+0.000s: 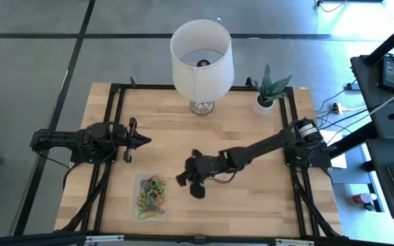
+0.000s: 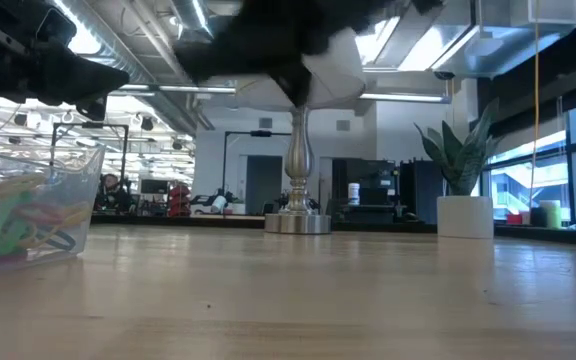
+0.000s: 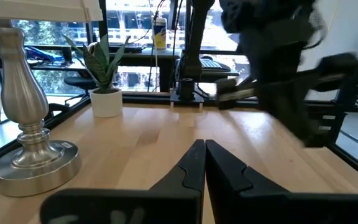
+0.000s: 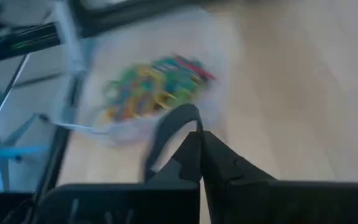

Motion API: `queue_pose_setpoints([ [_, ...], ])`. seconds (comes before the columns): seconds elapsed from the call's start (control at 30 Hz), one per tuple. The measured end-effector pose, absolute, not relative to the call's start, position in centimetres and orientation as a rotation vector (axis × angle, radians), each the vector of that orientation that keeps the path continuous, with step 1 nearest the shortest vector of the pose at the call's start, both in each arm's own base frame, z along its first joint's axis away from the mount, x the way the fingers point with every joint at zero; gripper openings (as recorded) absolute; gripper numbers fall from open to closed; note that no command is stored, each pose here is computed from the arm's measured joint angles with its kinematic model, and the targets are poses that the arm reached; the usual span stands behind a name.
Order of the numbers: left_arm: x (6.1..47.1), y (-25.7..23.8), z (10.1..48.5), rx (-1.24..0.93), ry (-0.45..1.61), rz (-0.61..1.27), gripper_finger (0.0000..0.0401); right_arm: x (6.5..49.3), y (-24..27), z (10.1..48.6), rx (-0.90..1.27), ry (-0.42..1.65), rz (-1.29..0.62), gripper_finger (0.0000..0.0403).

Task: Pick and place rubber bands into bin
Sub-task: Put the black rubber band into the transparent bin

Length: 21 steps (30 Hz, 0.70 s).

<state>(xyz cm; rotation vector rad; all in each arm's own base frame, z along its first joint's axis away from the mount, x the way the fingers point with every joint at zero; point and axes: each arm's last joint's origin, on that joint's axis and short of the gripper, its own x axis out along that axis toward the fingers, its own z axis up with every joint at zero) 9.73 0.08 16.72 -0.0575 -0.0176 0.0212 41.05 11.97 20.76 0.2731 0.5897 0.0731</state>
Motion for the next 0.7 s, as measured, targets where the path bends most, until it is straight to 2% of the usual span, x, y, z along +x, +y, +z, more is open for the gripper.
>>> queue_pose_setpoints([
  [0.13,9.7,0.1,16.7,-0.058,-0.018,0.021,0.0007,43.6,13.0,21.3,0.112,0.551,0.186,0.0001],
  [0.3,9.7,0.1,16.7,-0.058,-0.018,0.021,0.0004,47.1,13.9,20.7,0.015,0.509,0.224,0.0001],
  [0.57,9.7,0.1,16.7,-0.058,-0.018,0.021,0.0004,51.8,15.2,18.3,0.016,0.482,0.23,0.0026],
  [0.7,9.7,0.1,16.7,-0.058,-0.018,0.021,0.0004,52.5,15.0,17.1,0.005,0.549,0.218,0.005],
])
